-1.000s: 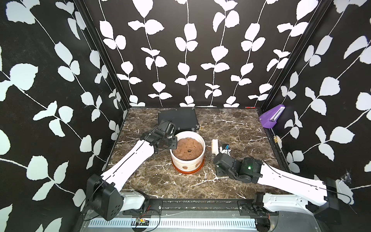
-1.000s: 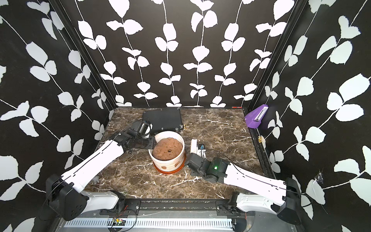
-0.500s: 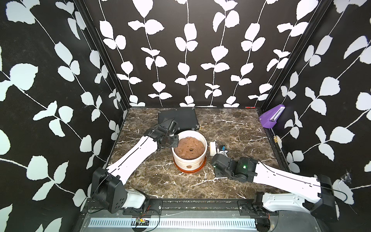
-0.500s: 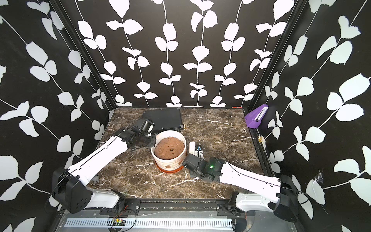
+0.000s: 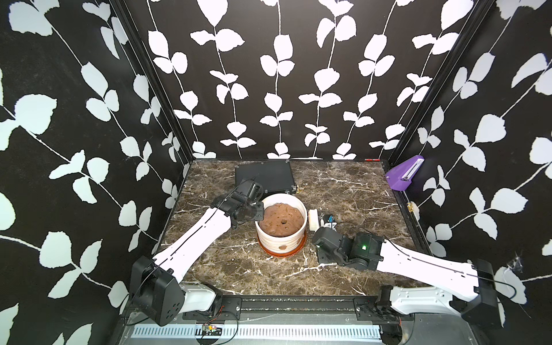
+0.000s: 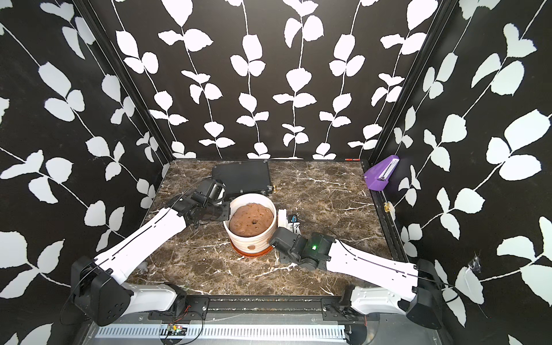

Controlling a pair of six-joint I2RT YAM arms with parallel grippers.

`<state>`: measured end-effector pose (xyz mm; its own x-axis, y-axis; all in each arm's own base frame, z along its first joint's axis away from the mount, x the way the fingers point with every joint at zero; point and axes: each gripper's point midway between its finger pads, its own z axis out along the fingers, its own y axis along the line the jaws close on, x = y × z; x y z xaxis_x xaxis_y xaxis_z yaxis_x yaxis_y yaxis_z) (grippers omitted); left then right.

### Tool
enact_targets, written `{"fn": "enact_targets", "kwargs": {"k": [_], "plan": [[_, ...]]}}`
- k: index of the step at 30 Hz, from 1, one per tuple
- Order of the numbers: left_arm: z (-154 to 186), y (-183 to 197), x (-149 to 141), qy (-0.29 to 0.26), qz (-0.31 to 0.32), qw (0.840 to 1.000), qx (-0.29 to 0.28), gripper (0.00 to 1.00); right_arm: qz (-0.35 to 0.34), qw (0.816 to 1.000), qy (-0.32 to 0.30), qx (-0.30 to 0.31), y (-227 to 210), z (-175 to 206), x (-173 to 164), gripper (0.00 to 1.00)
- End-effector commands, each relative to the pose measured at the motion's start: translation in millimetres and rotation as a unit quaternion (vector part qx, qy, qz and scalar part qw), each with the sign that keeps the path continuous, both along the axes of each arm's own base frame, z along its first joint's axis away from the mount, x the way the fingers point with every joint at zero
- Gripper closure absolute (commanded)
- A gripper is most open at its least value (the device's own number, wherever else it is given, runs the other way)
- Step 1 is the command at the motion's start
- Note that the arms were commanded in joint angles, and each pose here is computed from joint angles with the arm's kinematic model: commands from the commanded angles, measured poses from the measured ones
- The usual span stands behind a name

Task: Scrub the dried mud off the ceramic pot
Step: Rotate the pot on the tray.

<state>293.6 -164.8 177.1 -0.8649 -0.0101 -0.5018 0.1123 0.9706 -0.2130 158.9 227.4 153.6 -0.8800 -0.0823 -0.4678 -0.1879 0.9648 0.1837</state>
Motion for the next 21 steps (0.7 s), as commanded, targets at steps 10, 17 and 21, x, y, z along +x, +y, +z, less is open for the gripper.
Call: {"fn": "enact_targets", "kwargs": {"k": [10,17,21], "plan": [[17,-8,-7,-0.006,0.004,0.999,-0.047,0.93,0.015,0.999,0.011,-0.045,4,-2,1,1.0],[16,-10,2,-0.006,-0.005,0.999,-0.031,0.83,0.025,0.999,0.006,-0.039,7,1,2,1.0],[20,-12,8,-0.015,-0.008,0.999,-0.028,0.8,0.027,0.998,-0.003,-0.06,2,10,5,1.0]]}}
